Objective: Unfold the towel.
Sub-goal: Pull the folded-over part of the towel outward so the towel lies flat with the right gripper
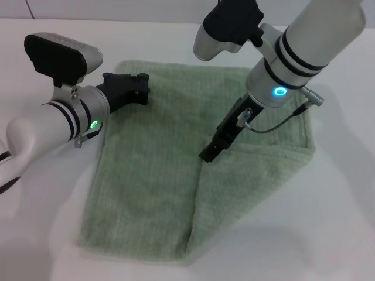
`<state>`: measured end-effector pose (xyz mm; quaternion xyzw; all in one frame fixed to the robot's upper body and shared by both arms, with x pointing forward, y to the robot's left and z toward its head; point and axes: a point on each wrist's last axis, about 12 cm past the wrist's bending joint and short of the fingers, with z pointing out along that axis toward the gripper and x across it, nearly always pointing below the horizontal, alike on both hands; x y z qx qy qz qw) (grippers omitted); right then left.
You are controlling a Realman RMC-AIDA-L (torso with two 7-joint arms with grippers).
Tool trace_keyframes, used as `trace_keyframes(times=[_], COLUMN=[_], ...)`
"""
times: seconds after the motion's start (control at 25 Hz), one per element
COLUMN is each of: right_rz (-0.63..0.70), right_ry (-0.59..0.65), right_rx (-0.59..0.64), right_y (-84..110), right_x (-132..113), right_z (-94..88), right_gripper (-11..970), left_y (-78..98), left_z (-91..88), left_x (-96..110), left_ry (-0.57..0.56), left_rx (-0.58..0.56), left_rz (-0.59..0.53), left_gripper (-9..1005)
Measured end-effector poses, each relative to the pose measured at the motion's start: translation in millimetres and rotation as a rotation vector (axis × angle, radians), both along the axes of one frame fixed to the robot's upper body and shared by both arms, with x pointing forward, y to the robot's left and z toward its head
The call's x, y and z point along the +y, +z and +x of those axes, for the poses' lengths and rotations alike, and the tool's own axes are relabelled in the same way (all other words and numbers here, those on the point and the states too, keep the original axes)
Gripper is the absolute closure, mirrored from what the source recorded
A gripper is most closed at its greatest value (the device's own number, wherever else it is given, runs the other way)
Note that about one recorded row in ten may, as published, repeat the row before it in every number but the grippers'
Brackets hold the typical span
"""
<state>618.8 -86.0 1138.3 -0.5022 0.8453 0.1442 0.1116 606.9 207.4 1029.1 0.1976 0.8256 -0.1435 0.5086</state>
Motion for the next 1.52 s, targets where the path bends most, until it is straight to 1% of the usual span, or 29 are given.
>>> trace_keyframes(times=[0.6,0.72,1.0,1.2,1.52], right_rz=[-0.027,-0.040,-0.041,-0.039,-0.038], right_ry=[0.014,0.011,0.010,0.010,0.008], right_rx=[0.006,0.014,0.012,0.007,0.005], right_y=[-2.9,-4.8,-4.7,-4.1,-4.4], right_x=[2.6,2.4,2.7,3.3,3.3], right_z=[0.6,1.2,1.7,2.4,2.7], right_gripper=[145,305,503,565,701], left_y=[0.5,0.6,0.6,0.7,0.7], left_z=[0.6,0.7,0.7,0.8,0.8], left_x=[1.2,1.2,1.2,1.4,1.4], left_ry=[0.004,0.004,0.004,0.005,0.006], left_rx=[-0.001,-0.001,-0.001,-0.002,-0.002], left_rz=[-0.001,-0.001,-0.001,-0.002,-0.002], left_gripper=[998,998,998,998,998])
